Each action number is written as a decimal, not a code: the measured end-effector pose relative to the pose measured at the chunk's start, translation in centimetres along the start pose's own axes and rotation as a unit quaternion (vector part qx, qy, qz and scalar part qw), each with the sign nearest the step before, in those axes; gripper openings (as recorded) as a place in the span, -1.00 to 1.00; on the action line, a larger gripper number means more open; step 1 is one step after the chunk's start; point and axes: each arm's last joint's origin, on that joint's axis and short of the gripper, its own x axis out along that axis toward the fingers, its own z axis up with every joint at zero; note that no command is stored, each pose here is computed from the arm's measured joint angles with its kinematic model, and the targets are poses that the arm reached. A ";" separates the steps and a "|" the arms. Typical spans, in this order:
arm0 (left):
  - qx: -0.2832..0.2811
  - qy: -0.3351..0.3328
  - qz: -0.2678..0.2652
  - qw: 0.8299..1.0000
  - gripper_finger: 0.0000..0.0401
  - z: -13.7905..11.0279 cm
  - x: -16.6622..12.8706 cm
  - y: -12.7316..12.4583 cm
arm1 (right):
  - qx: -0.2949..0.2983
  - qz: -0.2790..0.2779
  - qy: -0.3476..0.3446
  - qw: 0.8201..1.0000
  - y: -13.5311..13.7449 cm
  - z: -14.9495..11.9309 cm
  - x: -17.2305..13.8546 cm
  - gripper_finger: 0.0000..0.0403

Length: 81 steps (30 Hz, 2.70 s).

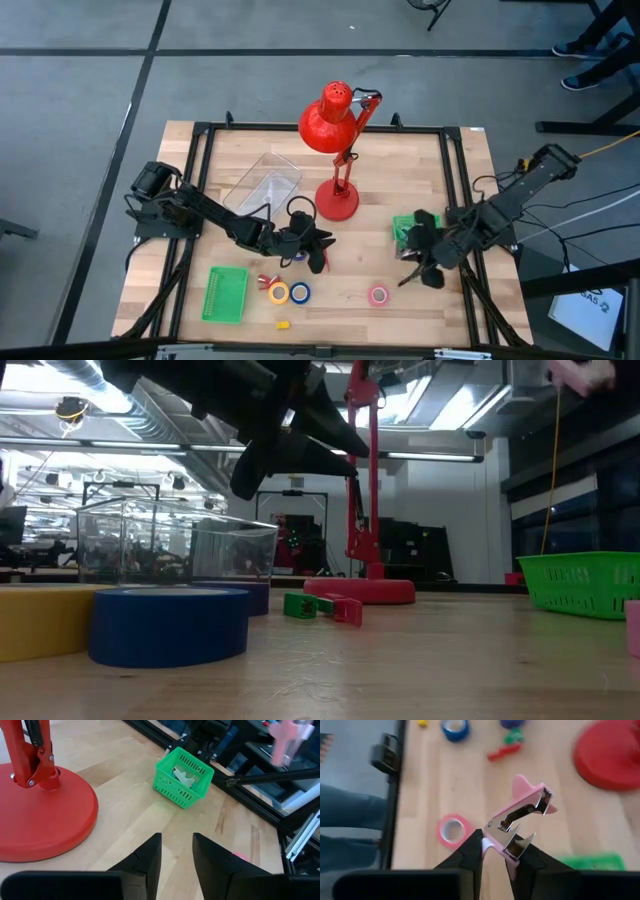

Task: Pick and place Stapler, Stapler remover, tape
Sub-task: Put the pink staple remover into the top green basket, then put the top blue tape into the transparent bin

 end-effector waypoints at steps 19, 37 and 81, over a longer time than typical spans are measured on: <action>0.007 0.001 0.000 1.000 -0.46 0.0 0.0 0.0 | 0.122 -0.147 0.095 0.977 -2.5 -4.0 -2.2 -0.61; 0.007 0.000 0.001 1.000 -0.46 0.0 0.0 0.0 | 0.251 -0.191 0.063 0.947 -5.2 -9.1 5.3 -0.59; 0.007 0.073 -0.077 0.994 -0.45 -0.4 -0.1 -0.4 | -0.040 -0.016 -0.161 0.986 -1.9 2.4 0.4 0.33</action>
